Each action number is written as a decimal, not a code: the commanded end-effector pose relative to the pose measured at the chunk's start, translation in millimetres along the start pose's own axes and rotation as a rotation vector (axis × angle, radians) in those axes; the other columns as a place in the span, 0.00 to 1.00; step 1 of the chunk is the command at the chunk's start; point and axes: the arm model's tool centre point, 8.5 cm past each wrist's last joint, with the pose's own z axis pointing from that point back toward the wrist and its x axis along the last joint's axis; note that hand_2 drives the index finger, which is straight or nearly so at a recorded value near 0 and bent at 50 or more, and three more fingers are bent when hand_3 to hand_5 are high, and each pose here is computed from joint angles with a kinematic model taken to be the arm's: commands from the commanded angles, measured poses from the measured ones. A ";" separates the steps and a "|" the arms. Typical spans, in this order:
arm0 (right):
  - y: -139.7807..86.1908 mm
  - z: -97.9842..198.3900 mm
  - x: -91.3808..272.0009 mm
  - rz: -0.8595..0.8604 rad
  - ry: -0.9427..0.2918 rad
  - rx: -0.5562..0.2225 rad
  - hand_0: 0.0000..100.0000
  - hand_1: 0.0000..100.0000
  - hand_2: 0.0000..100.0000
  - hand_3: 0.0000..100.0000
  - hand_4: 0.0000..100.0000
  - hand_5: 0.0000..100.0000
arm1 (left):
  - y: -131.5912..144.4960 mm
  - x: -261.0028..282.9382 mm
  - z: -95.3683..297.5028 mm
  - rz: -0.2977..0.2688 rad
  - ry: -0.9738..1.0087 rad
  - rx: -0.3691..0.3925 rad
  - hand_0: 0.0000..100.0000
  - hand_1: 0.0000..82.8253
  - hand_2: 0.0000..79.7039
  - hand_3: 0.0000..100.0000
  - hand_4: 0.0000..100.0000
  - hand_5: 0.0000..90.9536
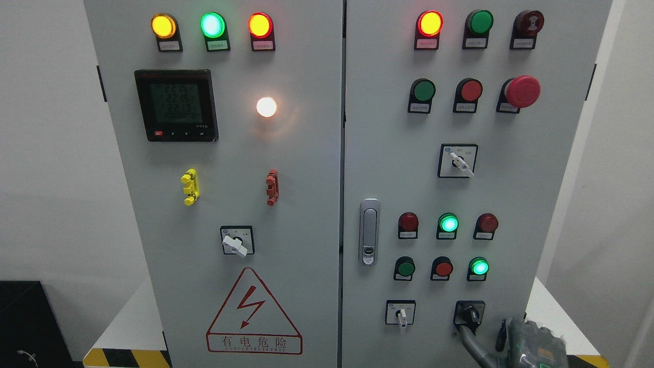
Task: Flip black knob to close circuit
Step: 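Reach the right hand up to the black rotary knob at the bottom, then grip the black knob with the right hand and twist it clockwise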
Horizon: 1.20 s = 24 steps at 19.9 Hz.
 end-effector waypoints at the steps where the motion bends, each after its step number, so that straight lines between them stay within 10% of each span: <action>1: 1.2 -3.0 -1.4 0.006 0.010 0.000 0.00 0.00 0.71 0.92 0.75 0.70 | -0.6 -7.5 1.6 -0.042 0.020 -0.008 0.00 0.00 0.00 0.00 0.00 0.00; 24: -1.8 -3.1 -9.0 0.027 0.035 -0.010 0.00 0.02 0.71 0.93 0.76 0.72 | -0.6 -6.9 1.5 -0.042 0.018 -0.008 0.00 0.00 0.00 0.00 0.00 0.00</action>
